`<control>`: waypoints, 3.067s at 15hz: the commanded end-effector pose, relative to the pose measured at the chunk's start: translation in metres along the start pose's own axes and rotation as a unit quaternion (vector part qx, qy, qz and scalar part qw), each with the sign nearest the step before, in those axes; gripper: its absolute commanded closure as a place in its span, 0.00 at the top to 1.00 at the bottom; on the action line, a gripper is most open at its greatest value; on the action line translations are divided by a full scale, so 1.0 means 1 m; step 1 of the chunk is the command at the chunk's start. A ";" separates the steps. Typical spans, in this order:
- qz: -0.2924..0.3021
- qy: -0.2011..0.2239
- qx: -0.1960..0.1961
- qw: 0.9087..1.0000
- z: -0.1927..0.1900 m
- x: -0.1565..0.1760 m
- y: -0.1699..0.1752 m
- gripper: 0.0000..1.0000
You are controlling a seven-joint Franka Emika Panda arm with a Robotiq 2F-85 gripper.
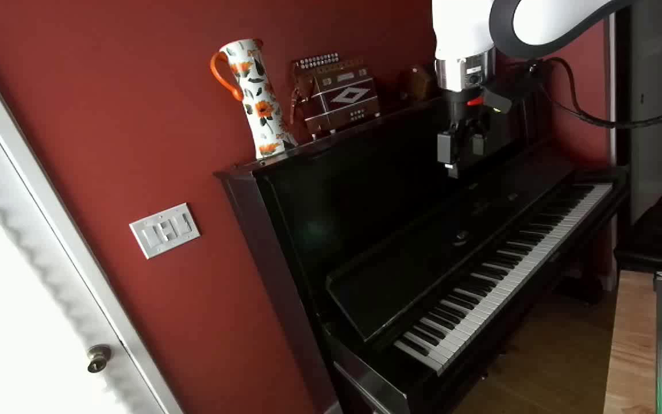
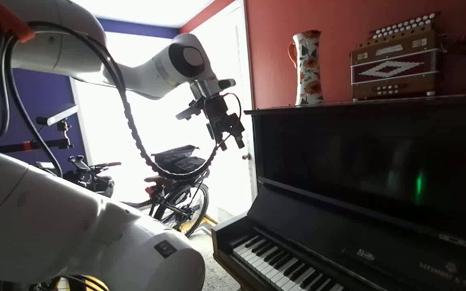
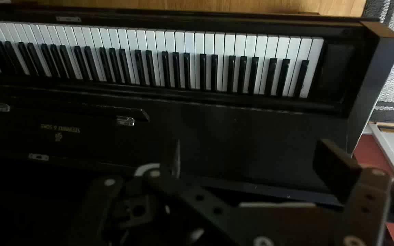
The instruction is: Press the third last white key on the left of the piano
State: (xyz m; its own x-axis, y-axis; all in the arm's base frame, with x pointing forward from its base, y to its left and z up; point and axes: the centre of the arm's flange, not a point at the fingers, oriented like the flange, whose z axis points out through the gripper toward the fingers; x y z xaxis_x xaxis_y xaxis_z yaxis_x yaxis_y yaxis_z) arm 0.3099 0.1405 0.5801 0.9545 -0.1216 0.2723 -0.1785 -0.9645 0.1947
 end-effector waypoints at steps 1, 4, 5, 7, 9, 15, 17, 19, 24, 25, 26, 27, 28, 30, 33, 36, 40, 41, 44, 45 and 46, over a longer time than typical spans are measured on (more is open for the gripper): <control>0.000 0.000 0.000 1.000 0.000 0.000 0.000 1.00; 0.000 0.000 0.000 1.000 0.000 0.000 0.000 1.00; 0.000 0.000 0.000 1.000 0.000 0.000 0.000 1.00; -0.026 -0.017 0.012 0.999 0.022 0.002 -0.025 1.00; -0.064 -0.042 0.046 0.996 0.052 -0.003 -0.059 1.00; -0.152 -0.115 0.097 0.977 0.147 -0.037 -0.133 1.00; -0.173 -0.134 0.094 0.971 0.174 -0.047 -0.145 1.00; -0.162 -0.126 0.082 0.975 0.161 -0.048 -0.138 1.00; -0.169 -0.148 0.081 0.971 0.182 -0.052 -0.146 1.00; -0.170 -0.147 0.081 0.971 0.181 -0.052 -0.146 1.00; -0.170 -0.146 0.081 0.971 0.181 -0.052 -0.147 1.00; -0.170 -0.146 0.081 0.971 0.181 -0.052 -0.147 1.00; -0.170 -0.146 0.081 0.971 0.181 -0.052 -0.147 1.00; -0.181 -0.158 0.096 0.966 0.213 -0.050 -0.155 1.00; -0.189 -0.165 0.089 0.964 0.252 -0.048 -0.164 1.00; -0.189 -0.159 0.081 0.966 0.286 -0.048 -0.164 0.75; -0.172 -0.130 0.079 0.973 0.318 -0.039 -0.162 0.51; -0.165 -0.123 0.080 0.975 0.325 -0.037 -0.162 0.42; -0.148 -0.106 0.092 0.979 0.341 -0.029 -0.162 0.20; -0.141 -0.102 0.096 0.980 0.346 -0.026 -0.162 0.11; -0.135 -0.099 0.098 0.981 0.351 -0.024 -0.161 0.05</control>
State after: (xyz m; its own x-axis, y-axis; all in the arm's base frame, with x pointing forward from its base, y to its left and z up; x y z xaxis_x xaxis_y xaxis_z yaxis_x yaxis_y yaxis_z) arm 0.3872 0.2160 0.2328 0.9886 0.1495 0.0161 0.1485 -0.9877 0.0499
